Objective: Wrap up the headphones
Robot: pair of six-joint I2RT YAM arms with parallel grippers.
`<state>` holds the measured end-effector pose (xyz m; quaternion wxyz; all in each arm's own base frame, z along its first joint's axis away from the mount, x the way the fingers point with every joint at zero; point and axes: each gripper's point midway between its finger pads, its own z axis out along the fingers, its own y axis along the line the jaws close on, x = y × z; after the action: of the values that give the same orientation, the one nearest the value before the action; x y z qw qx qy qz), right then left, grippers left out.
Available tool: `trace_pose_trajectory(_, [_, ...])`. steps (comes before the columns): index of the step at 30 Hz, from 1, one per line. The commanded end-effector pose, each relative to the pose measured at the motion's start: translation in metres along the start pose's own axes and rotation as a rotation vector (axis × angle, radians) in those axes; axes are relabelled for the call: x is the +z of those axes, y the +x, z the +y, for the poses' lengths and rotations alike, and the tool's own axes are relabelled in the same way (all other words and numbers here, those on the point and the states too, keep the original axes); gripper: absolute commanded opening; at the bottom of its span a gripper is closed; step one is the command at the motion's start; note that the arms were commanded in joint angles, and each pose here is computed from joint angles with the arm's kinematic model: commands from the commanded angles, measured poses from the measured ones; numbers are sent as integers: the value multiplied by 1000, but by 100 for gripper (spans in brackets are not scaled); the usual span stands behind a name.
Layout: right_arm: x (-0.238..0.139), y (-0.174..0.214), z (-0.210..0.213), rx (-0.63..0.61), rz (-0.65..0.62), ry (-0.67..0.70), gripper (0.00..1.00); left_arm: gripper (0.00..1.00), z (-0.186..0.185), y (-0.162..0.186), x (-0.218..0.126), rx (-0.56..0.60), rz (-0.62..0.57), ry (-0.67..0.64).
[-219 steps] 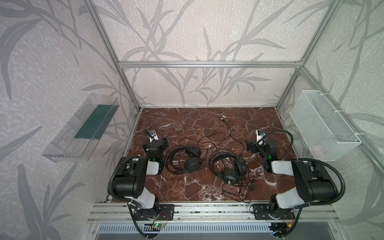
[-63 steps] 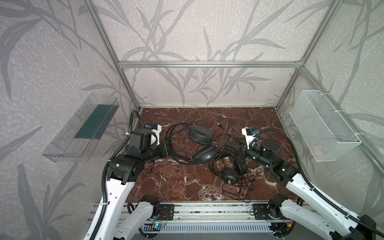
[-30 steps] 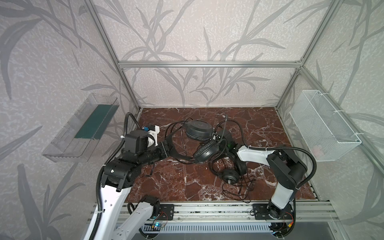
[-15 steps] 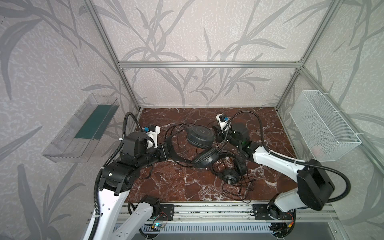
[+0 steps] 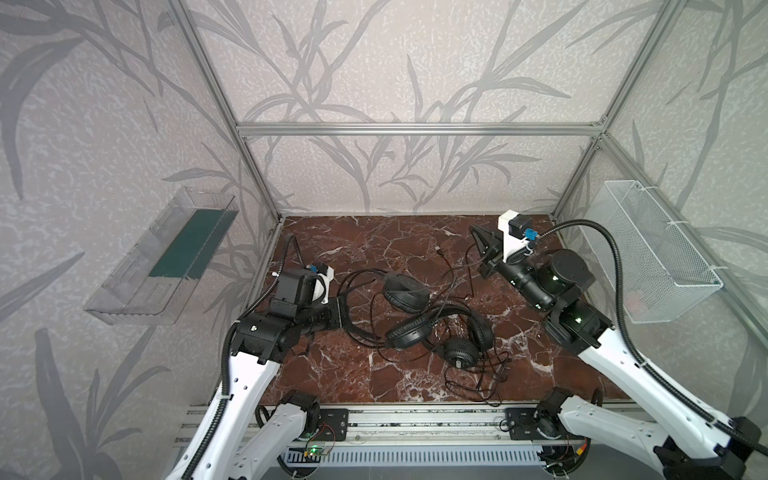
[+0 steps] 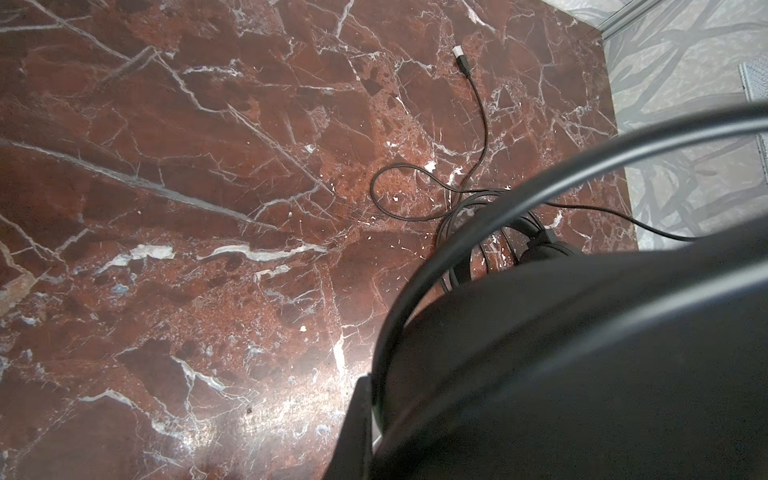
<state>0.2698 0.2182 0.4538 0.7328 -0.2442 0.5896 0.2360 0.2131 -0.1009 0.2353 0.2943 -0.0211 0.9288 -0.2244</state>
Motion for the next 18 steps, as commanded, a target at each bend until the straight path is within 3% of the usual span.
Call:
trace_pose_trajectory(1, [-17, -25, 28, -49, -20, -140, 0, 0, -5, -13, 0, 49, -55, 13])
trace_pose_trajectory(7, [-46, -61, 74, -124, -54, -344, 0, 0, 32, -20, 2, -8, -112, -185])
trace_pose_trajectory(9, [-59, -69, 80, -136, -71, -373, 0, 0, 41, -31, -10, -56, -191, -238])
trace_pose_trajectory(14, [-80, -59, 70, -180, -46, -330, 0, 0, 39, -62, -60, -146, -460, -226])
trace_pose_trajectory(18, [-86, -51, 68, -168, -30, -317, 0, 0, 45, -75, -95, -223, -595, -260])
